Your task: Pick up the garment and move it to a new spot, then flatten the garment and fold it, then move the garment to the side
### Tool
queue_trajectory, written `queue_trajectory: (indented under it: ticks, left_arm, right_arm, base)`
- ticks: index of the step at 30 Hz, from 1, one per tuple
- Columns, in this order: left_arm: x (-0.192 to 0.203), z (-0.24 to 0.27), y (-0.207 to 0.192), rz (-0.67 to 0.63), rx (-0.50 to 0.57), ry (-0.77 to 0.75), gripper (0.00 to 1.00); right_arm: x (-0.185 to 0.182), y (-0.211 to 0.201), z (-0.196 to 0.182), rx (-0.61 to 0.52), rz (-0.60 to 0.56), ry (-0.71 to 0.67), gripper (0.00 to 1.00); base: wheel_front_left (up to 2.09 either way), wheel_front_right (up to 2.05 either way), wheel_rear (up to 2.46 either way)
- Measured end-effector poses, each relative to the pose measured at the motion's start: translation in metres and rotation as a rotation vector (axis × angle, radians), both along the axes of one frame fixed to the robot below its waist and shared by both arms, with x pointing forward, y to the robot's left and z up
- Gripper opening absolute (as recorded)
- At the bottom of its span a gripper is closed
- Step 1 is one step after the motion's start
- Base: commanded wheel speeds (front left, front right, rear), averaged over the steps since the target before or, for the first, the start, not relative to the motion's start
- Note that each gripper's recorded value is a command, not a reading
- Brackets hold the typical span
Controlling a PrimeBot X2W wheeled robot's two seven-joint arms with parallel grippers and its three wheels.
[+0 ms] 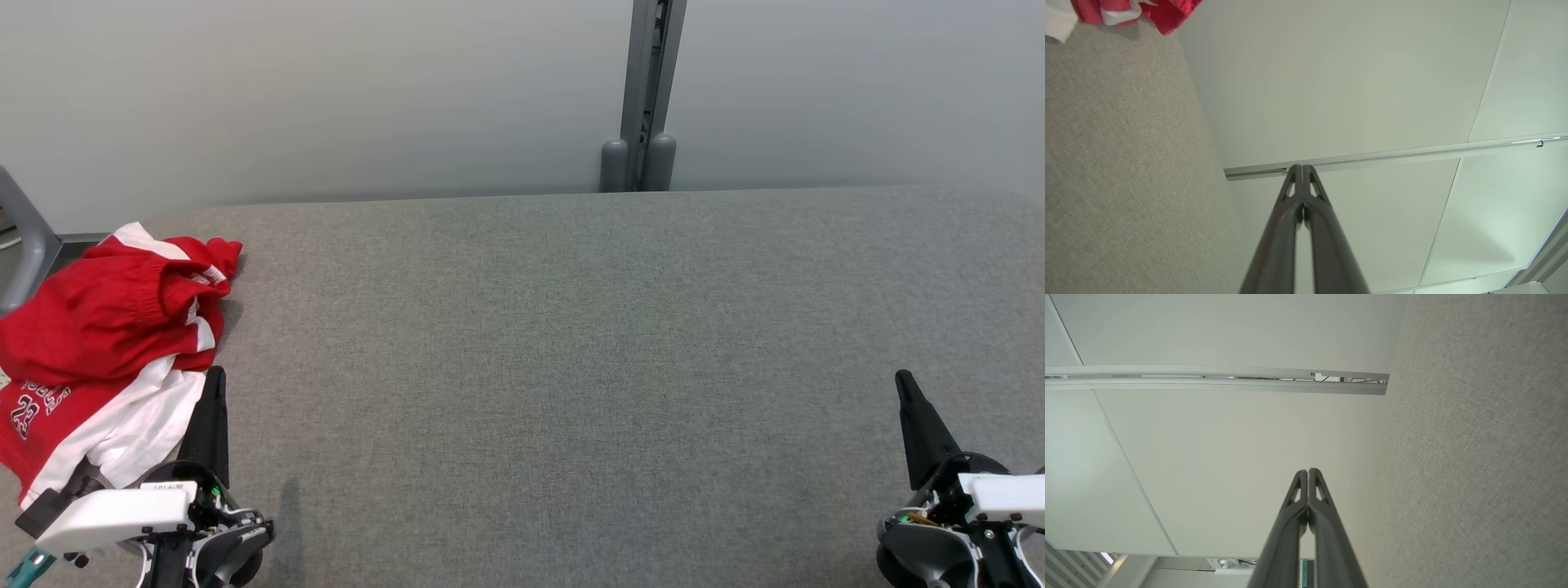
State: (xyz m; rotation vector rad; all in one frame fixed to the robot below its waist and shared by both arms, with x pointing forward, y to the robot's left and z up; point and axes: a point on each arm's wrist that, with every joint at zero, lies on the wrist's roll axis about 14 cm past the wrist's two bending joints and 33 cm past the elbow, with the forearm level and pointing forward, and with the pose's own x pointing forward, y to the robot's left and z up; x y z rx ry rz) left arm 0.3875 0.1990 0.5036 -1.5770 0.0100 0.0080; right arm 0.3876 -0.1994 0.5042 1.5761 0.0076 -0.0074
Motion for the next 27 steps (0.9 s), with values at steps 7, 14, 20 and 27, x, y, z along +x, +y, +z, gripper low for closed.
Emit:
queue_trajectory:
  ticks: [7,14,20,27]
  left_arm:
    - [0.0,0.0,0.0,0.0,0.0,0.0,0.0]
    - [0.0,0.0,0.0,0.0,0.0,0.0,0.0]
    - [0.0,0.0,0.0,0.0,0.0,0.0,0.0]
    - [0.0,0.0,0.0,0.0,0.0,0.0,0.0]
  right_arm:
    - [0.0,0.0,0.0,0.0,0.0,0.0,0.0]
    - [0.0,0.0,0.0,0.0,0.0,0.0,0.0]
    - [0.0,0.0,0.0001,0.0,0.0,0.0,0.0]
    - [0.0,0.0,0.0,0.0,0.0,0.0,0.0]
  base:
    - [0.0,0.0,0.0]
    - [0.0,0.0,0.0]
    - [0.0,0.0,0.0]
    - [0.0,0.0,0.0]
